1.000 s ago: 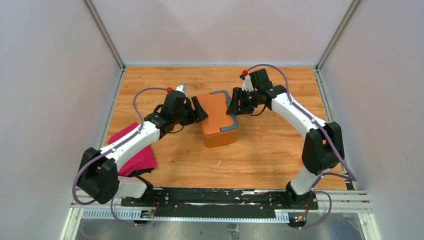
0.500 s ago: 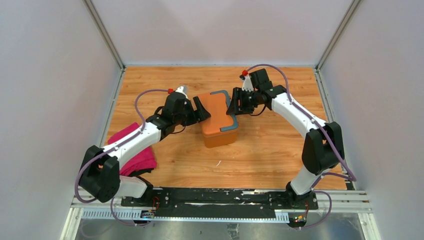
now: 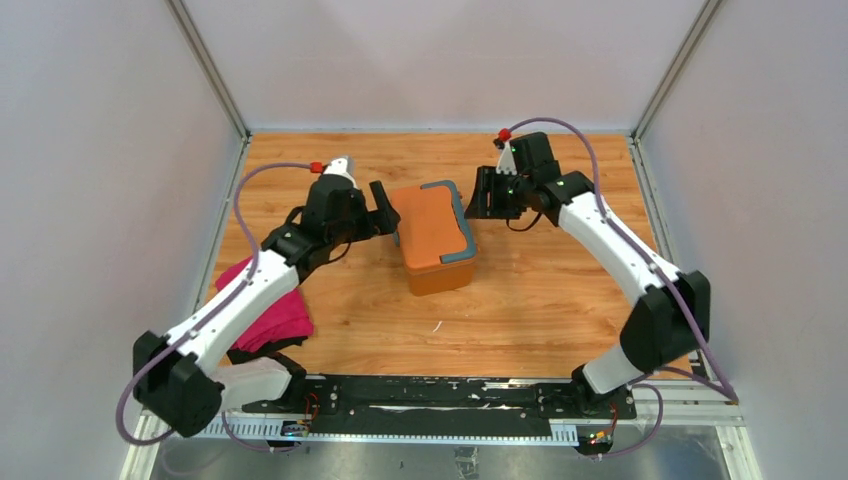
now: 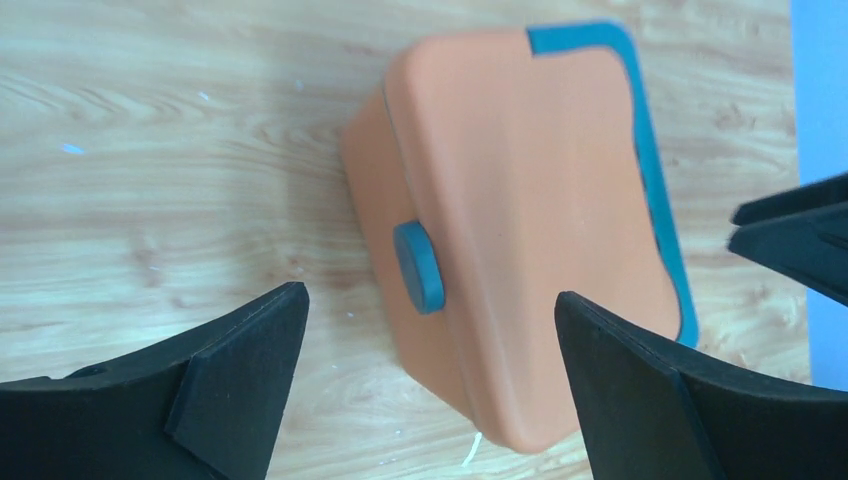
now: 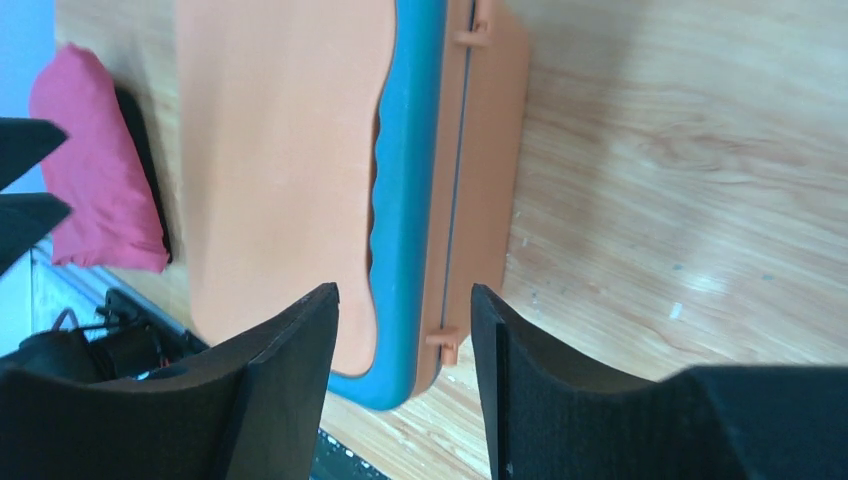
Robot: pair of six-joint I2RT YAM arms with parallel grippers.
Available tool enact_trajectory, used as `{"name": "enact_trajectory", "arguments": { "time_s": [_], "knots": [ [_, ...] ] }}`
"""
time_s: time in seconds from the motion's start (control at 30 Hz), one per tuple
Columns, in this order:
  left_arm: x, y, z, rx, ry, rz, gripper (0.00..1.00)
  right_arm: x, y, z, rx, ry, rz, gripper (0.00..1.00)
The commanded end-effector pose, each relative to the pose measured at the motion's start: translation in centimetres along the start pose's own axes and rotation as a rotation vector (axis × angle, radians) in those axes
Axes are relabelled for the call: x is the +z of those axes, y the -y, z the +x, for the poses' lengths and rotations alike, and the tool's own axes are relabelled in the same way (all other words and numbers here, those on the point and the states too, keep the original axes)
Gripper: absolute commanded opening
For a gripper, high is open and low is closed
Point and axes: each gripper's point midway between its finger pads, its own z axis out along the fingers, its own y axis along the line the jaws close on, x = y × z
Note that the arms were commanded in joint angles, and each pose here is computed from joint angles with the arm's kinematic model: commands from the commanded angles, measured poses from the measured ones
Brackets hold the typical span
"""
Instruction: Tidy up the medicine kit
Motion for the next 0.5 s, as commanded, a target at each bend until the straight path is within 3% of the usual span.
{"name": "enact_trajectory", "arguments": {
  "time_s": [0.0,0.23,0.47],
  "knots": [
    [-5.1,-2.5,-4.4,0.108,0.156,-0.145,1.0,-7.1,-0.4,-4.2,-0.079,0.254,0.129,0.58],
    [-11.9,-5.2,-6.8,0.198,0.303,-0.241,1.0,-15.3,3.2,-3.5,-0.106,0.502,0.372,0.68],
    [-16.3,-7.9,-5.8,0.225,0.374,-0.279,1.0,-20.2,6.6,2.7,-0.091,0.573,0.497,0.78]
  ]
}}
